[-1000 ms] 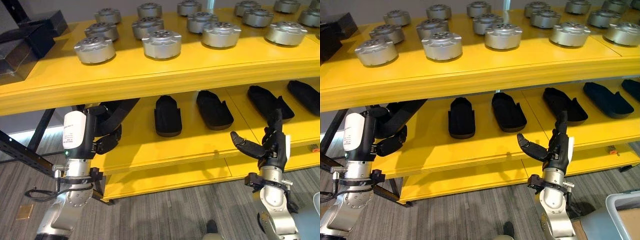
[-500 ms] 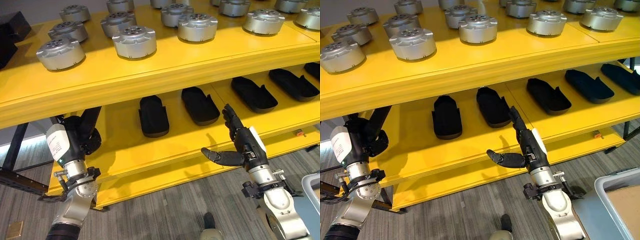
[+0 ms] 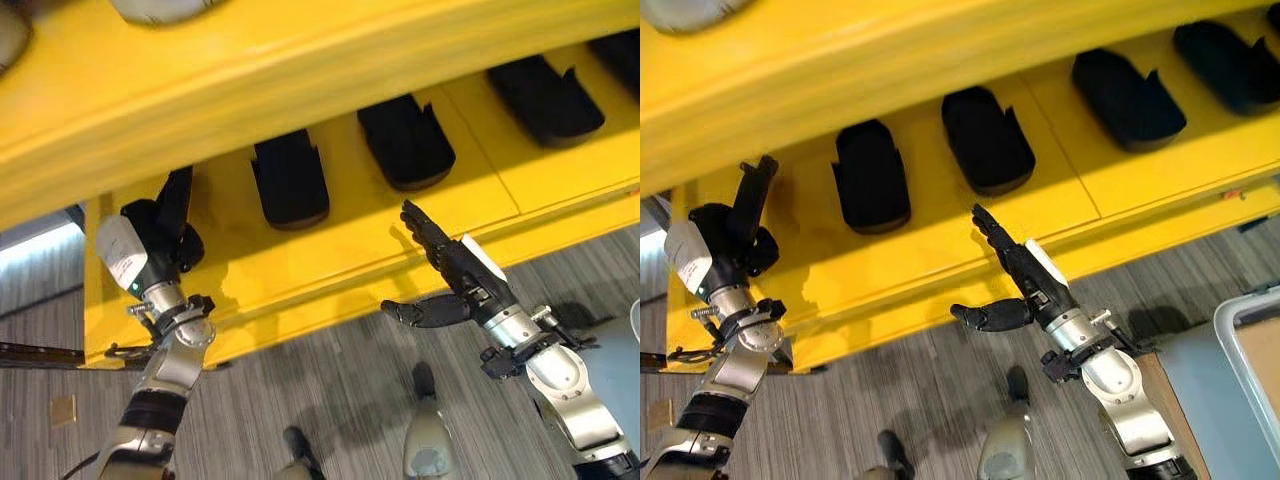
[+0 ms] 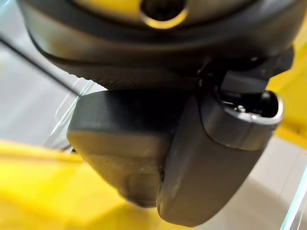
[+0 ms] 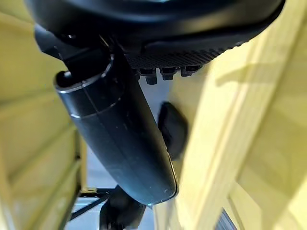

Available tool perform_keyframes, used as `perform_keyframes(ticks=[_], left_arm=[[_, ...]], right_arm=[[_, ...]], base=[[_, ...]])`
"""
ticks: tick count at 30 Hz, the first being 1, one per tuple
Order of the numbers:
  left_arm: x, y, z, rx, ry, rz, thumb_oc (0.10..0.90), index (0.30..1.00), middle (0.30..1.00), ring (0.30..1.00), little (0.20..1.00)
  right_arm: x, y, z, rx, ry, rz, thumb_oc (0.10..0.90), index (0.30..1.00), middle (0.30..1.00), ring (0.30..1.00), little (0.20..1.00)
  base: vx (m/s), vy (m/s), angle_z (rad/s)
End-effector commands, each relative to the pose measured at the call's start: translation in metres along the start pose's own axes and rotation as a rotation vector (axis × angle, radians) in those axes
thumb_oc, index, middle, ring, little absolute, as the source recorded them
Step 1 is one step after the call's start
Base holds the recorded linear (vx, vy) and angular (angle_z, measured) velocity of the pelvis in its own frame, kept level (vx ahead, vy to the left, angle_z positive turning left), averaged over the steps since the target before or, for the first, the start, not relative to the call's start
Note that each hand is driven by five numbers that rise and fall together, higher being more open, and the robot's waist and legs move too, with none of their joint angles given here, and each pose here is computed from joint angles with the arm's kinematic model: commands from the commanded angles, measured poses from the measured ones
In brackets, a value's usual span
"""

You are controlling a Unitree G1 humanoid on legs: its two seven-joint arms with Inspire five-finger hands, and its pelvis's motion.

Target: Move parts from the plastic box to the shelf.

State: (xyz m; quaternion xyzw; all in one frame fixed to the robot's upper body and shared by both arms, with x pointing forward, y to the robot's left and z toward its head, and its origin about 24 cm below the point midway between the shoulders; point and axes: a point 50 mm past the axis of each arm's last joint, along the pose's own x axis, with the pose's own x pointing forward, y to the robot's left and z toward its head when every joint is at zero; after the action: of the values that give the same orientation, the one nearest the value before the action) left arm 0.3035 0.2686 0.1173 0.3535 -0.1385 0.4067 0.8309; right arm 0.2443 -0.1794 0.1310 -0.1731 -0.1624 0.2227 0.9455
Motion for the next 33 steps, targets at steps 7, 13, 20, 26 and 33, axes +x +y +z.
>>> perform_keyframes(ticks=[7,13,20,26,33], left_arm=[[0.066,0.050,0.055,-0.040,-0.246,0.316,0.400,0.300,0.300,0.300,0.300],[0.077,0.053,0.068,-0.056,-0.240,0.355,0.400,0.300,0.300,0.300,0.300],[0.091,0.055,0.071,-0.014,-0.226,0.357,0.400,0.300,0.300,0.300,0.300],[0.100,0.053,0.070,0.029,-0.191,0.350,0.400,0.300,0.300,0.300,0.300],[0.111,0.055,0.059,0.104,-0.133,0.338,0.400,0.300,0.300,0.300,0.300]], right_arm=[[0.024,0.007,0.060,0.023,-0.341,0.064,0.900,1.000,1.000,1.000,1.000],[0.031,0.008,0.061,0.019,-0.345,0.056,0.900,1.000,1.000,1.000,1.000],[0.036,0.007,0.064,0.020,-0.350,0.055,0.900,1.000,1.000,1.000,1.000],[0.040,0.007,0.069,0.017,-0.360,0.065,0.900,1.000,1.000,1.000,1.000],[0.044,0.007,0.072,0.011,-0.357,0.085,0.900,1.000,1.000,1.000,1.000]], base=[[-0.14,-0.068,0.07],[-0.13,-0.045,0.09],[-0.07,-0.025,0.06],[-0.06,-0.004,-0.02],[-0.03,0.009,0.01]])
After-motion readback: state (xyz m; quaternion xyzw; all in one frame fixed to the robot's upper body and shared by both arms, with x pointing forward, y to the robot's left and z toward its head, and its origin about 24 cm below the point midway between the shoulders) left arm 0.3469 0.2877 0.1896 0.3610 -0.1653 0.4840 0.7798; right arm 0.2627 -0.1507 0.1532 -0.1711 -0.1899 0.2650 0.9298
